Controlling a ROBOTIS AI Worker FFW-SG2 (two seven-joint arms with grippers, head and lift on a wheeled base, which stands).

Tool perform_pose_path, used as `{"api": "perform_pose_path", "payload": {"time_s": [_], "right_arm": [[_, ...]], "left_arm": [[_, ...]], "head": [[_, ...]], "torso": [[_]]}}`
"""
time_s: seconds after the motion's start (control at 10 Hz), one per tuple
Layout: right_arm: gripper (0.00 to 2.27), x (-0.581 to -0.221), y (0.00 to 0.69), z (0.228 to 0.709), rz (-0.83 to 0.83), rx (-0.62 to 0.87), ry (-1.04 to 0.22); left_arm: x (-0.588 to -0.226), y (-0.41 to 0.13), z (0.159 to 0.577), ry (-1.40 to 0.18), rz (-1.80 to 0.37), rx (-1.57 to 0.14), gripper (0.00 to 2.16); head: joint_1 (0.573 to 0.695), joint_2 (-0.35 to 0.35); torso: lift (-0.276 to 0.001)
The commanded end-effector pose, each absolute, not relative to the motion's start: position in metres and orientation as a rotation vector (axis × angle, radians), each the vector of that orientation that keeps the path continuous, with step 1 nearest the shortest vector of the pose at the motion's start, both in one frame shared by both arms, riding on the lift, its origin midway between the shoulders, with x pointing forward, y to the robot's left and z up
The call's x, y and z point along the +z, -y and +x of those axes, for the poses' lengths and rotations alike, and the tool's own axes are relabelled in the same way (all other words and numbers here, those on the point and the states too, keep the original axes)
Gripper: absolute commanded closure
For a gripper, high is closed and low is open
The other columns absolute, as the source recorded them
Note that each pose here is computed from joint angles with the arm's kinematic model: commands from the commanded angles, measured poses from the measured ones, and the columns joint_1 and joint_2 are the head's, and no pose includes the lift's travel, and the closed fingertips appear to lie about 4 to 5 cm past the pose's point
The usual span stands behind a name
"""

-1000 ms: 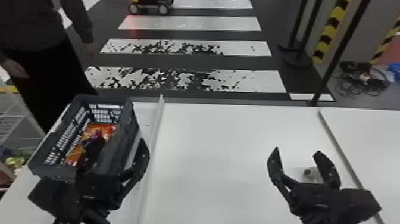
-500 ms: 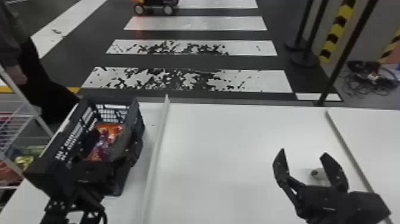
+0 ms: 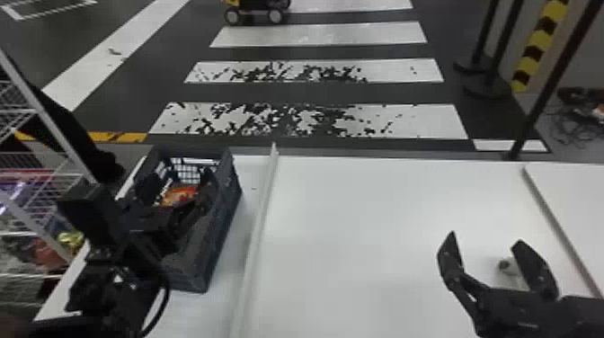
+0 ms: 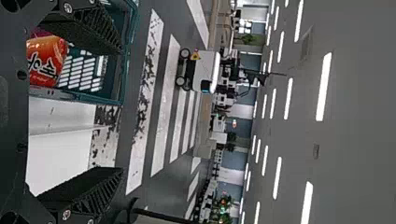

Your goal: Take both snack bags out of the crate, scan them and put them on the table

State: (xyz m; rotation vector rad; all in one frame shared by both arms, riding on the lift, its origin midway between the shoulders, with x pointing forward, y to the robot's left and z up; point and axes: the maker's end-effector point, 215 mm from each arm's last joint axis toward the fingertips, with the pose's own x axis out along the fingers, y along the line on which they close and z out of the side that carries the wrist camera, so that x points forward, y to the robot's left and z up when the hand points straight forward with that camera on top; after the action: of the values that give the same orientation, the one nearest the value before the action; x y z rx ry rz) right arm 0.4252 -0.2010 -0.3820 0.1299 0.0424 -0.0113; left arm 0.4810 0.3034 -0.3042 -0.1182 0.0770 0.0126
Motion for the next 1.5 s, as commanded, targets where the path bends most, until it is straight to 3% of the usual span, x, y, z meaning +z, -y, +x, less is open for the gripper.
{"api": "perform_pose_path", "payload": {"time_s": [0.0, 0.5, 0.7, 1.0, 1.4], "right_arm": [[0.07, -0.383, 0.201, 0.425, 0.133, -0.01, -0.046], [0.08, -0.383, 0.199, 0.425, 0.105, 0.001, -0.045], [0.08, -0.389, 0.197, 0.425, 0.088, 0.006, -0.065], [0.08, -0.393, 0.196, 0.424, 0.081, 0.011, -0.075], [0.08, -0.398, 0.197, 0.422, 0.078, 0.014, -0.09]], "left_arm": [[-0.297, -0.317, 0.49, -0.072, -0.135, 0.054, 0.11], [-0.301, -0.362, 0.51, -0.114, -0.16, 0.117, 0.12], [-0.342, -0.361, 0.511, -0.292, -0.184, 0.094, 0.14], [-0.374, -0.362, 0.508, -0.502, -0.218, 0.08, 0.15], [-0.375, -0.406, 0.517, -0.512, -0.226, 0.137, 0.2]], "head": [[0.695, 0.123], [0.695, 0.184], [0.695, 0.192], [0.695, 0.192], [0.695, 0.223]], "torso": [[-0.091], [-0.091], [-0.091], [-0.091], [-0.091]]}}
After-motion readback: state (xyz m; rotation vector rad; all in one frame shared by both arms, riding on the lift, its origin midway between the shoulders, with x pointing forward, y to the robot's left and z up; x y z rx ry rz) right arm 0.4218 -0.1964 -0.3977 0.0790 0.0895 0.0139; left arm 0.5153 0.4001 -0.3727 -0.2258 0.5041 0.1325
